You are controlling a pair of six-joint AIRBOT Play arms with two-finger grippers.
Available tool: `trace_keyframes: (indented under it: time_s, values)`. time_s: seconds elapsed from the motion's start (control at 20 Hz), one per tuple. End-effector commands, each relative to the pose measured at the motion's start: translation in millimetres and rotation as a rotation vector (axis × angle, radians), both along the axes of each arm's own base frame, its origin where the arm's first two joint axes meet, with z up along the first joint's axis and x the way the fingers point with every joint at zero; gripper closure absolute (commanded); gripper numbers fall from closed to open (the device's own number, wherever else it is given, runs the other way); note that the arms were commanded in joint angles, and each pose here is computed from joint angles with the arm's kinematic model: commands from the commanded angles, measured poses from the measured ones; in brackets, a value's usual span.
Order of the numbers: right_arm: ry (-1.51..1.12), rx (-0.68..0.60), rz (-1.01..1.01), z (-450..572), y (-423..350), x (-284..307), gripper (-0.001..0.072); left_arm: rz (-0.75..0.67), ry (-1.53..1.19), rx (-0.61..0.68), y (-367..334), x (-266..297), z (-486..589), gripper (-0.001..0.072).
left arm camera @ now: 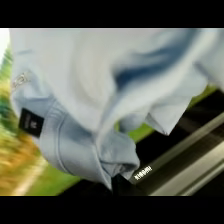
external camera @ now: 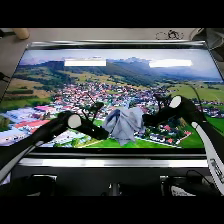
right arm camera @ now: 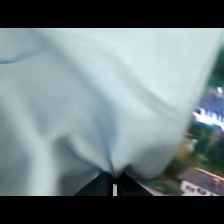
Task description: Fold the shirts.
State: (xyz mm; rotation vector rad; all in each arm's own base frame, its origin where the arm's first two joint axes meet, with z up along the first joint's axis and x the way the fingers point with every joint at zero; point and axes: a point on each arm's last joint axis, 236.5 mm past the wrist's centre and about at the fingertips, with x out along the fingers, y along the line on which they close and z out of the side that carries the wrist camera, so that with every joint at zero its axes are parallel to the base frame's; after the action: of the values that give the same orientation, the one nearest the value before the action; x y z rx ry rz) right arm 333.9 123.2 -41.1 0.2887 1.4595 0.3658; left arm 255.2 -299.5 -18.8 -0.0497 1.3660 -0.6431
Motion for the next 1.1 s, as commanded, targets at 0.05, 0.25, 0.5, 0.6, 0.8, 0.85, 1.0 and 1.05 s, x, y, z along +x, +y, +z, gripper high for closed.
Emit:
trace_keyframes:
  time_s: [0.05,0.25,0.5,0.6,0.8,0.85,1.0,1.05]
  values:
    - [-0.696,-0.184,-0.005,228.9,-42.6,62.6,0.0696,0.159,-0.525,0.077,85.7,84.7,182.9,0.0686]
    - [-1.428,-0.174,-0.235,492.5,-78.5,-13.9,0.0695,0.467,-1.041,-0.100,185.0,74.5,423.8,0.0685]
    - [-1.593,0.017,-0.313,552.0,-72.5,-91.7,0.0695,0.534,-1.427,-0.382,209.0,20.4,568.7,0.0685]
    - [-1.579,0.018,-0.309,548.7,-71.5,-89.7,0.0695,0.530,-1.456,-0.400,202.7,30.7,574.4,0.0685]
    - [-1.495,-0.006,-0.297,526.6,-69.1,-61.1,0.0695,0.528,-1.576,-0.451,185.8,72.2,592.6,0.0684]
    - [-1.446,-0.017,-0.288,513.2,-67.3,-45.7,0.0695,0.532,-1.578,-0.437,182.5,91.7,586.2,0.0684]
    - [-1.242,-0.042,-0.275,452.0,-60.5,18.6,0.0694,0.563,-1.475,-0.314,181.7,172.1,528.8,0.0684]
    - [-1.162,-0.045,-0.280,425.2,-58.0,45.6,0.0694,0.577,-1.407,-0.268,182.5,205.7,496.1,0.0684]
